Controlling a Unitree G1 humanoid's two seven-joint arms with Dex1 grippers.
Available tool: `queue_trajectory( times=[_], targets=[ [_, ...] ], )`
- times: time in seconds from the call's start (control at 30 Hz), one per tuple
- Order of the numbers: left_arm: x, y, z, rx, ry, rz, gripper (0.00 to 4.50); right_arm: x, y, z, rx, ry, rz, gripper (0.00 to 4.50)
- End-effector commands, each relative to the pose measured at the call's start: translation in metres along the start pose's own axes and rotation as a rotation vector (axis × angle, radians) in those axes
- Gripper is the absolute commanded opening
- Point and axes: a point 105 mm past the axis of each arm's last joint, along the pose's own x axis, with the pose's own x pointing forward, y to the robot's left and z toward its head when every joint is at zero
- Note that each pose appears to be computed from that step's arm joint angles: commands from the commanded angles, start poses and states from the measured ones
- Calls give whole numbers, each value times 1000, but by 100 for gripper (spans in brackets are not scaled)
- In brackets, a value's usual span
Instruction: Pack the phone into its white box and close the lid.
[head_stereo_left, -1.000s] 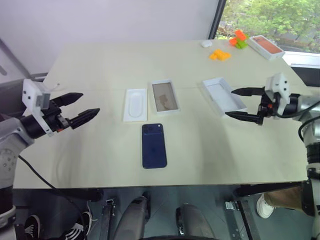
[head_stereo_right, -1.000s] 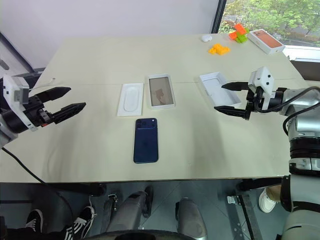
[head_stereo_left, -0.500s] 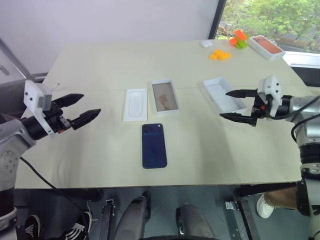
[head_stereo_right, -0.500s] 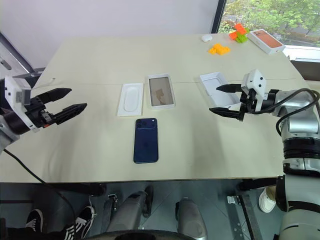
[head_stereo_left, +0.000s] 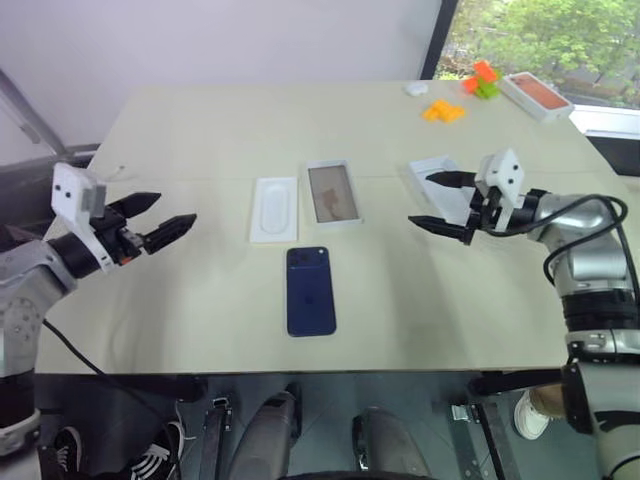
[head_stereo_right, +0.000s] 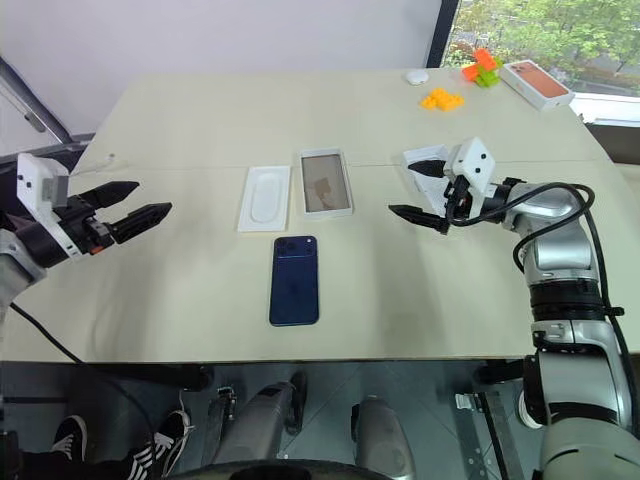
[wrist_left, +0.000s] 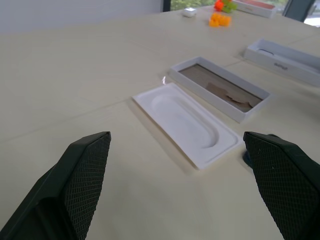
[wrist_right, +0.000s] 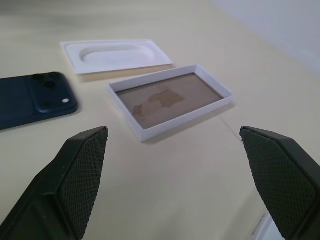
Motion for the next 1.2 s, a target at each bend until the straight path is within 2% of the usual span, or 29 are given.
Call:
queue_trajectory(
  times=[0.03, 0.2, 0.27, 0.4, 0.5, 0.73, 0.83, 0.93, 1.2],
  targets=[
    [10, 4, 8, 18, -24, 58, 450, 18, 8, 17, -62, -29, -1, 442],
    [19, 5, 6, 23, -20, 89, 450, 23, 5, 22, -76, -31, -21, 442],
    [26, 15, 0, 46, 26, 158, 450, 28, 9, 28, -52, -70, 4, 442],
    [45, 30, -10, -37, 67, 288, 450, 43, 25, 26, -123, -65, 63, 442],
    [62, 29, -17, -129, 81, 303, 450, 52, 34, 25, -144, -67, 86, 442],
    [92, 15, -28, -242, 86, 266, 450, 49, 35, 18, -153, -54, 87, 442],
    [95, 3, -33, -285, 88, 224, 450, 46, 33, 18, -154, -53, 79, 442],
    [100, -21, -36, -326, 90, 138, 450, 42, 34, 15, -157, -46, 77, 442],
    [97, -34, -51, -577, 91, 146, 450, 39, 33, 14, -193, -29, 72, 442]
  ],
)
